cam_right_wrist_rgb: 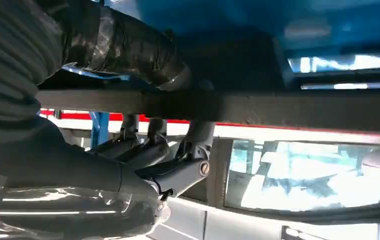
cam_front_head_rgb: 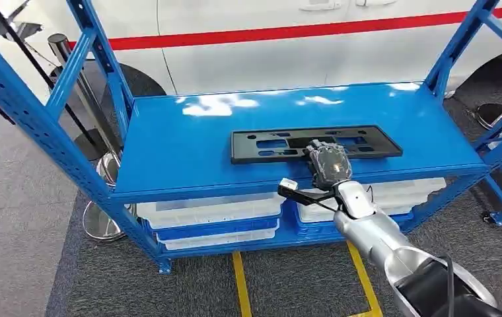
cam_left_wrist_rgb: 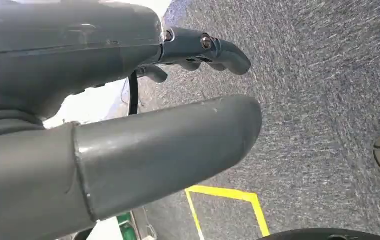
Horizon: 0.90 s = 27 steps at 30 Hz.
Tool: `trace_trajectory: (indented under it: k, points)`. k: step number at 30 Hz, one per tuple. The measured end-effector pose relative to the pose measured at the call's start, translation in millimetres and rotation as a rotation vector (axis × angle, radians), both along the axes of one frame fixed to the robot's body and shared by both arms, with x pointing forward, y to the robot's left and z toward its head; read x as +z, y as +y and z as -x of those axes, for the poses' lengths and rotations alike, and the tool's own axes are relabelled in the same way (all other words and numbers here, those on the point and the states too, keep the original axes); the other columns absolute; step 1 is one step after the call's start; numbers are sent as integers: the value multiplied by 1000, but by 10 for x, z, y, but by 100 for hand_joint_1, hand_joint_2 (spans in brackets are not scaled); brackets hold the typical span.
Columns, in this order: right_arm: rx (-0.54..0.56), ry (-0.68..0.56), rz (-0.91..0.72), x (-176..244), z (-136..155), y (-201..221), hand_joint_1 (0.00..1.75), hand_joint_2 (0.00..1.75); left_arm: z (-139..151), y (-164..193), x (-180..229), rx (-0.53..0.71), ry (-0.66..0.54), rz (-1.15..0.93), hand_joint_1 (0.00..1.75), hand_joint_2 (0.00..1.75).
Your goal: Take the parts from the cabinet and place them on the table.
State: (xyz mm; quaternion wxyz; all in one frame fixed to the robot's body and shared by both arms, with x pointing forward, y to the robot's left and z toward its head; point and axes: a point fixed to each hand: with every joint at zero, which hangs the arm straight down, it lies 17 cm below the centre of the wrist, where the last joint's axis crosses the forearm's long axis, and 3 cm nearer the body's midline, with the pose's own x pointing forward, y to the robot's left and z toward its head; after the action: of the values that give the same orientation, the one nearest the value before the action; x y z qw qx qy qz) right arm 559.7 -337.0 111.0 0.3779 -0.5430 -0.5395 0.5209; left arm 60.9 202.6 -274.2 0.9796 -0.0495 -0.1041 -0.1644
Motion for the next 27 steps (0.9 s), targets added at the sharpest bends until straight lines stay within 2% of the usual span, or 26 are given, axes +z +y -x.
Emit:
trace_trajectory:
  k: [16, 17, 27]
  points:
    - [13, -7, -27, 38, -73, 191, 175, 175, -35, -18, 9, -12, -12, 8, 0, 0]
    - [14, -6, -27, 32, -71, 196, 175, 175, -34, -23, 11, -9, -11, 11, 0, 175]
    - [16, -1, -25, 4, -66, 224, 175, 175, -15, -17, 8, 27, 7, 16, 0, 175]
